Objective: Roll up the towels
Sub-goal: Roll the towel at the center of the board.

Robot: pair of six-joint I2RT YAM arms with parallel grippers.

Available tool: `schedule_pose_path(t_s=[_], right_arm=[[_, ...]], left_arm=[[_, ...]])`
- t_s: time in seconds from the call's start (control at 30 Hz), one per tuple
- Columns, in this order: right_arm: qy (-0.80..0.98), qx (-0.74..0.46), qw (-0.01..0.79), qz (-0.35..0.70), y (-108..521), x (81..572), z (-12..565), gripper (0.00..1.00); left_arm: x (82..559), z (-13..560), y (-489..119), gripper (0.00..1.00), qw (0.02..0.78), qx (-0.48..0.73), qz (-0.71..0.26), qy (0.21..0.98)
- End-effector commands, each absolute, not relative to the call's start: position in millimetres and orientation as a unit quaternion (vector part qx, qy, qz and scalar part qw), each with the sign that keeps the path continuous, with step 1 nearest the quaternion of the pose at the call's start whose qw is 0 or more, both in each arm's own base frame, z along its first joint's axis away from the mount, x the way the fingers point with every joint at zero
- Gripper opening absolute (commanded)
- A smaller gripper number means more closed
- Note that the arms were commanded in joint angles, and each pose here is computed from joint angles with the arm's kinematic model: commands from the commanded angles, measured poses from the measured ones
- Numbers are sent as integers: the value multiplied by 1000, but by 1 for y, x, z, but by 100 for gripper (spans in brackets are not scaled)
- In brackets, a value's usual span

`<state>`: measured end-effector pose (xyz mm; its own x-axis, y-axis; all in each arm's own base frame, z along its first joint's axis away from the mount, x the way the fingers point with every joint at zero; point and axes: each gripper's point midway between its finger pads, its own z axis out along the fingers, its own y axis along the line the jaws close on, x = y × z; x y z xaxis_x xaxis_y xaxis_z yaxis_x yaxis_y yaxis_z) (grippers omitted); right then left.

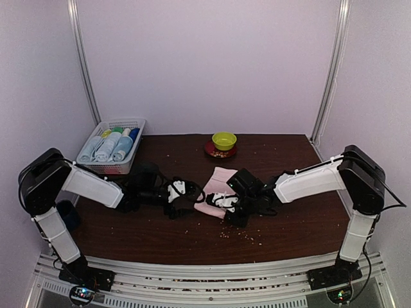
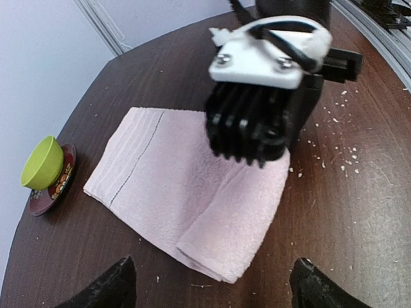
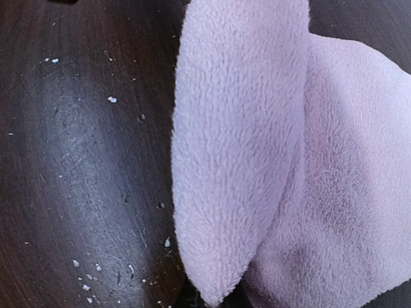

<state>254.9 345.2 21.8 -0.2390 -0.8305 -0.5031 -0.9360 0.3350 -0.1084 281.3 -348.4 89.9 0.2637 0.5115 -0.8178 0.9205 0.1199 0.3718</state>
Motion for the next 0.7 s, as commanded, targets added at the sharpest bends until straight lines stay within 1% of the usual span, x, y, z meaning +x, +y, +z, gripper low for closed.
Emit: schedule_pose_path(t_s=[0.0, 0.13, 0.2, 0.53, 0.67], right_arm=[[811, -562, 64, 153, 306, 197, -35, 0], [818, -547, 30, 177, 302, 199, -36, 0], [818, -546, 12, 181, 298, 201, -36, 0], [817, -547, -13, 182, 287, 210, -30, 0], [818, -541, -32, 190, 282, 207, -35, 0]], left_arm=[[259, 105, -353, 84, 507, 657, -229, 509], [248, 98, -354, 82, 488, 681, -225, 498], [249, 93, -356, 82, 481, 686, -217, 501], [273, 77, -372, 81, 466, 701, -180, 509], [281, 59, -378, 78, 442, 718, -170, 510]])
